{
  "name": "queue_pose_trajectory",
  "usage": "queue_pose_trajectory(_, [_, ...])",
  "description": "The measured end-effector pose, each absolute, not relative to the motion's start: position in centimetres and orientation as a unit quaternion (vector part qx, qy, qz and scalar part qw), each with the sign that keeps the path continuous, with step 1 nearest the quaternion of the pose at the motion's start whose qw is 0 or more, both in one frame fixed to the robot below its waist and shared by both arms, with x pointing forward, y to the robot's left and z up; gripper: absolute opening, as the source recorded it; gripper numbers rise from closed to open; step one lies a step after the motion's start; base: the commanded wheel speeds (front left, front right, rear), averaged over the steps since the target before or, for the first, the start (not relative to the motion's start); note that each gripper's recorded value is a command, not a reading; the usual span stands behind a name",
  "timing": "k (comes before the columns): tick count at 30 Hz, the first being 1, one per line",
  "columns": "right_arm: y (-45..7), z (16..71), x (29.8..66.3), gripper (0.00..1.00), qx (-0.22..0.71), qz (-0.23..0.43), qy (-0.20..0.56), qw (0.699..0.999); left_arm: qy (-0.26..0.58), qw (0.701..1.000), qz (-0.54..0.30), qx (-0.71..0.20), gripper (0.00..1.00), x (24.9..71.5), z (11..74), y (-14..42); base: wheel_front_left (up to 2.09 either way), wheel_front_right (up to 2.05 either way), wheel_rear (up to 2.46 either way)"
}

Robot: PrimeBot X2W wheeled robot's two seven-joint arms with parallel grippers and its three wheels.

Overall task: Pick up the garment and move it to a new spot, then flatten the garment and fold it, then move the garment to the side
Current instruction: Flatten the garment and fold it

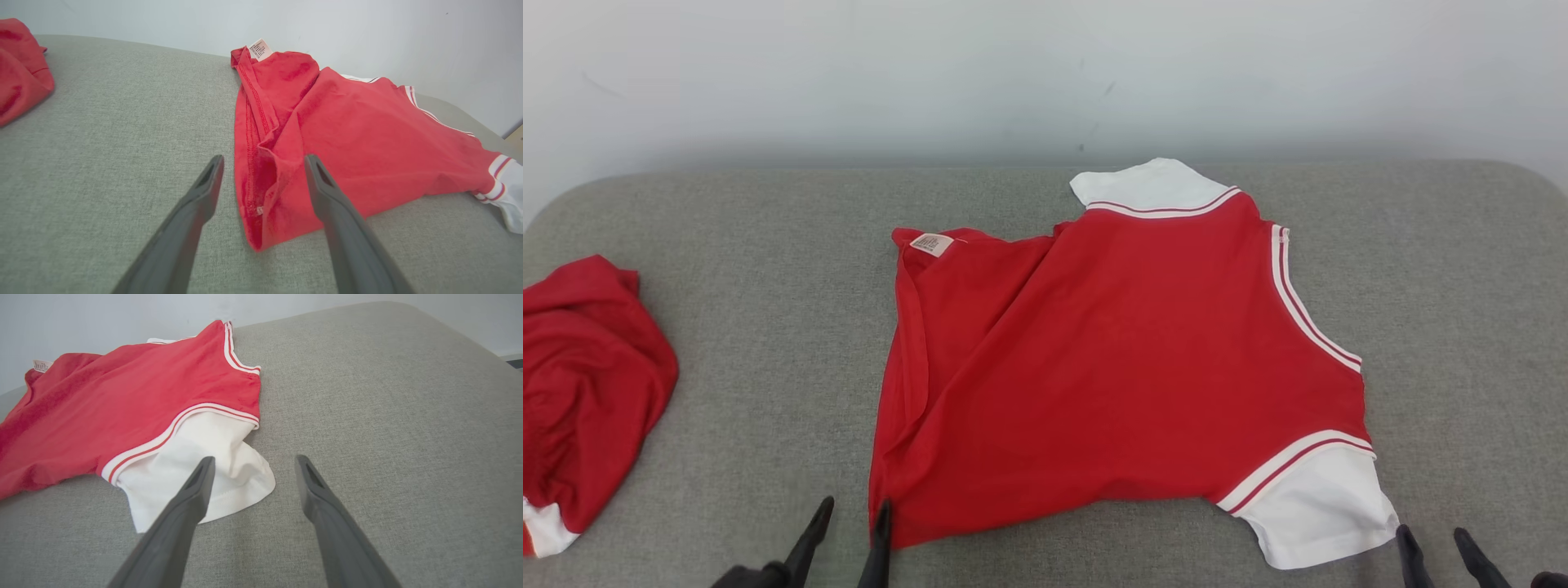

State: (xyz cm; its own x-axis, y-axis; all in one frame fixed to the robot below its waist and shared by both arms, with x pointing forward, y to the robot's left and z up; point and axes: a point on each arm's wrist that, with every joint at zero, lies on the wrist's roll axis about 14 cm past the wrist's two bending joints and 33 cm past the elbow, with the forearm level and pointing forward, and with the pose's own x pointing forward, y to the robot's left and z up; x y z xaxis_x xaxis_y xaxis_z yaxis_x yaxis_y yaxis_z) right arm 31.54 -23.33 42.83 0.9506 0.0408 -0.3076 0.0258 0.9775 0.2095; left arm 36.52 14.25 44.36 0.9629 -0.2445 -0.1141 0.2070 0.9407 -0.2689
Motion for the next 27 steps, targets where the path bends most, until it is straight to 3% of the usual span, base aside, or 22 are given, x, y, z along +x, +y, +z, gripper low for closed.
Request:
queue_pose_trajectory(9, [-21.9, 42.5, 32.9, 1.00, 0.092, 0.027, 0.160, 0.982, 0.034, 0.988, -0.073, -0.129, 1.00, 35.9, 46.2, 15.8, 0.00, 0.00, 0.00])
queue_pose_trajectory(20, [-21.6, 42.9, 38.9, 1.00, 0.097, 0.032, 0.157, 0.982, 0.006, 0.994, -0.027, -0.103, 1.00, 35.9, 47.4, 17.7, 0.00, 0.00, 0.00])
queue_pose_trajectory(27, [-22.8, 41.3, 41.7, 1.00, 0.073, 0.015, 0.206, 0.976, 0.013, 0.994, -0.018, -0.107, 1.00, 35.3, 47.0, 18.0, 0.00, 0.00, 0.00])
